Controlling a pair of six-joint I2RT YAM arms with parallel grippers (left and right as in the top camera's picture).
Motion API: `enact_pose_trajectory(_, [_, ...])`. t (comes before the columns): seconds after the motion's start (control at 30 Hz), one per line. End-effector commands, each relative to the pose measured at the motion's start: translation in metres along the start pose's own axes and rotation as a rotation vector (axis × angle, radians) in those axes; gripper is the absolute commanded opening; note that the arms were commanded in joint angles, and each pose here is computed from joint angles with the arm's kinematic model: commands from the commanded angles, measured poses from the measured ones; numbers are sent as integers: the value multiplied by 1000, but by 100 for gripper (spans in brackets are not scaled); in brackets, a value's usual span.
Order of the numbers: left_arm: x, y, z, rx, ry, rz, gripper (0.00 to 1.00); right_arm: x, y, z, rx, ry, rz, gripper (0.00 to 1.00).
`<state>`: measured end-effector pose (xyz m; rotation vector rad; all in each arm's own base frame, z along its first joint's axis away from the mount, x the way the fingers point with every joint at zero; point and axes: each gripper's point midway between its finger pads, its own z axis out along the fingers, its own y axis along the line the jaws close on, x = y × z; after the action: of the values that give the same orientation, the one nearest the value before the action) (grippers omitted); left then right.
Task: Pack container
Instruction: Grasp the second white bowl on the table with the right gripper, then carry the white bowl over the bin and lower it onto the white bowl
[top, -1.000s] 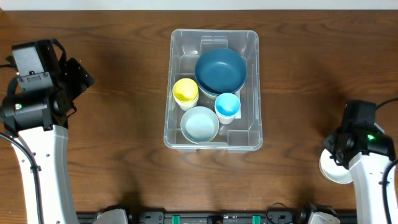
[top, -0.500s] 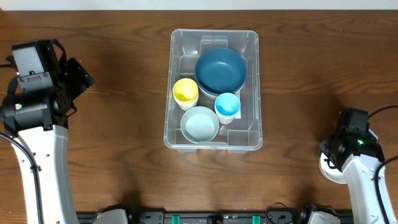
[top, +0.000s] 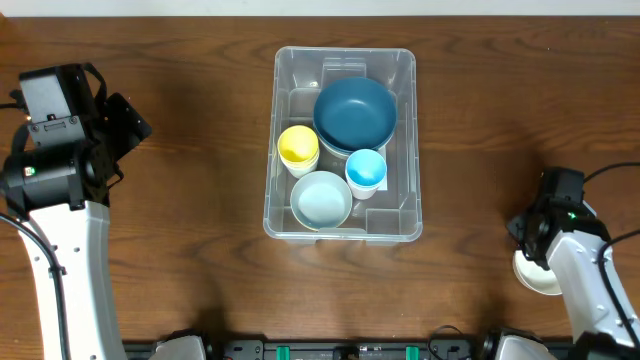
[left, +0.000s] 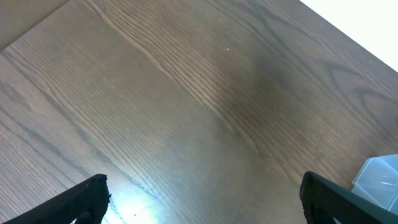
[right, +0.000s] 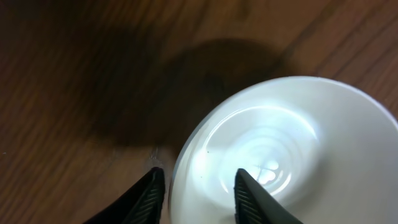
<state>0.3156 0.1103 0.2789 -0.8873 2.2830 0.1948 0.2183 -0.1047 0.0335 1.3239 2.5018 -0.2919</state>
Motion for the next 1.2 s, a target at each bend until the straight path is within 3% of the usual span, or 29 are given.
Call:
enact_pose_trajectory(0.0, [-4,2,0,-11,-9,-6,98,5,-3,8,24,25,14,36])
enact_pose_trajectory(0.13, [-4,2,0,-11,-9,-6,98,8,0,13,19,44,11,34])
enact_pose_trajectory(0.4, [-4,2,0,-11,-9,-5,98,9,3,13,3,56,12,6])
enact_pose_trajectory(0.57, [-4,2,0,-11,-9,-6,98,9,12,10,-46,69,12,1])
enact_pose_trajectory(0.7, [-4,2,0,-11,-9,-6,98,-4,36,-4,-149,64,-94,1])
enact_pose_trajectory(0.9, [-4,2,0,-11,-9,-5,98,-51,82,-58,-292,-38,-207,1])
enact_pose_trajectory(1.03, [-4,2,0,-11,-9,-5,98,-69,146,-127,-539,-151,-459,1])
enact_pose_trajectory(1.17, [-4,2,0,-11,-9,-6,98,-62,195,-197,-697,-279,-676,1])
